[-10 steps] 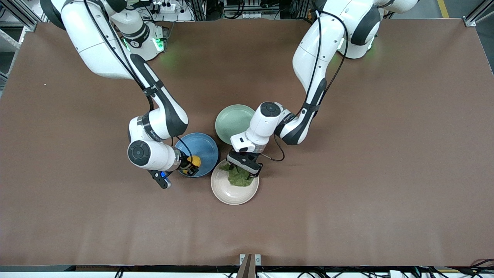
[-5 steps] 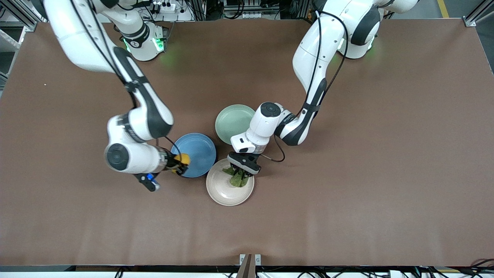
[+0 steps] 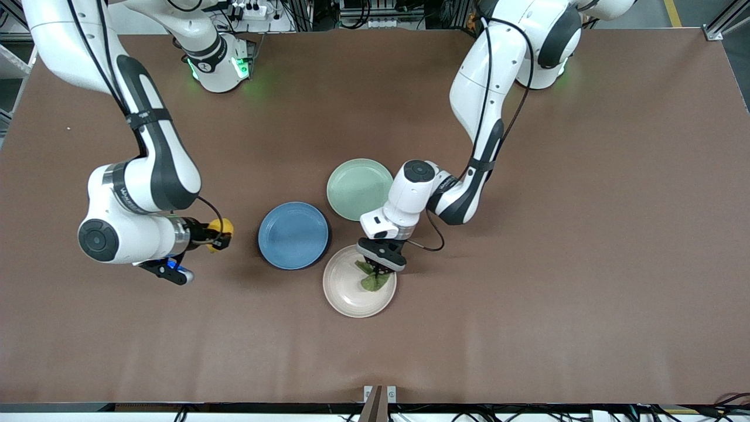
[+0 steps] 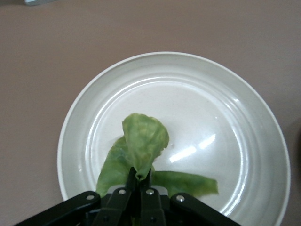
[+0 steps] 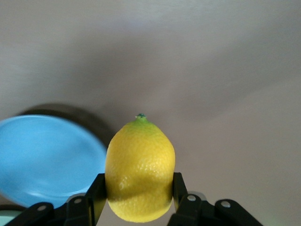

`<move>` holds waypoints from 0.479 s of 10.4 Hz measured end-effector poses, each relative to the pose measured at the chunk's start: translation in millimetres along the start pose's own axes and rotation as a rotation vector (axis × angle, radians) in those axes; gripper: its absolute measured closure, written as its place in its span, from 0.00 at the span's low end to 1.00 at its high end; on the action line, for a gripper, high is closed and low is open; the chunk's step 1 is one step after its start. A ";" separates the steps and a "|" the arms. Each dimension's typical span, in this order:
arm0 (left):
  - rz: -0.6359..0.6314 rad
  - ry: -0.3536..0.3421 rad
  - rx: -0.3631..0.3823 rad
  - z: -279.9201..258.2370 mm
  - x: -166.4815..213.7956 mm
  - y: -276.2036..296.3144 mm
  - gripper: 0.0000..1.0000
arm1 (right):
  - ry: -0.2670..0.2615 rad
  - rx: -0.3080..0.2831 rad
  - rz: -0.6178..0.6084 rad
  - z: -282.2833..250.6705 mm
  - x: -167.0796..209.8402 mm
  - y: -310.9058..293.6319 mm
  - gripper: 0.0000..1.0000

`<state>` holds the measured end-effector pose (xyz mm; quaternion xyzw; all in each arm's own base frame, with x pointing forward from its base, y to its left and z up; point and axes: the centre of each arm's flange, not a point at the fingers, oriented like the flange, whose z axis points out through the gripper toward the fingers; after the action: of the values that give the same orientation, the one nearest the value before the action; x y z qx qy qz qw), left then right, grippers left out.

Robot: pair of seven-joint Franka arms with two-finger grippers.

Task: Pick lemon and lettuce from blue and beige plates
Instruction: 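Lift the lettuce with the left gripper while the right gripper carries the lemon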

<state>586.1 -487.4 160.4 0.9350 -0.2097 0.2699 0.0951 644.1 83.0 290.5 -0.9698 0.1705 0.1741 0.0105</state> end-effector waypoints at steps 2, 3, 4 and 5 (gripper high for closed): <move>-0.017 -0.095 0.045 -24.0 18.6 -10.9 0.95 | -0.013 -0.040 -0.113 20.9 14.5 43.4 0.39; -0.031 -0.151 0.075 -55.8 43.3 -17.0 0.95 | -0.016 -0.045 -0.160 26.1 20.6 62.3 0.39; -0.055 -0.206 0.108 -98.8 71.3 -29.3 0.95 | -0.005 -0.055 -0.202 30.3 24.3 73.0 0.39; -0.098 -0.278 0.146 -144.1 94.3 -55.1 0.95 | 0.021 -0.076 -0.246 37.7 26.4 77.2 0.39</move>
<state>615.7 -428.3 328.7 0.9768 -0.1548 0.1477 0.0099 629.0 4.7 249.1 -0.9849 0.0437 0.1676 -0.0068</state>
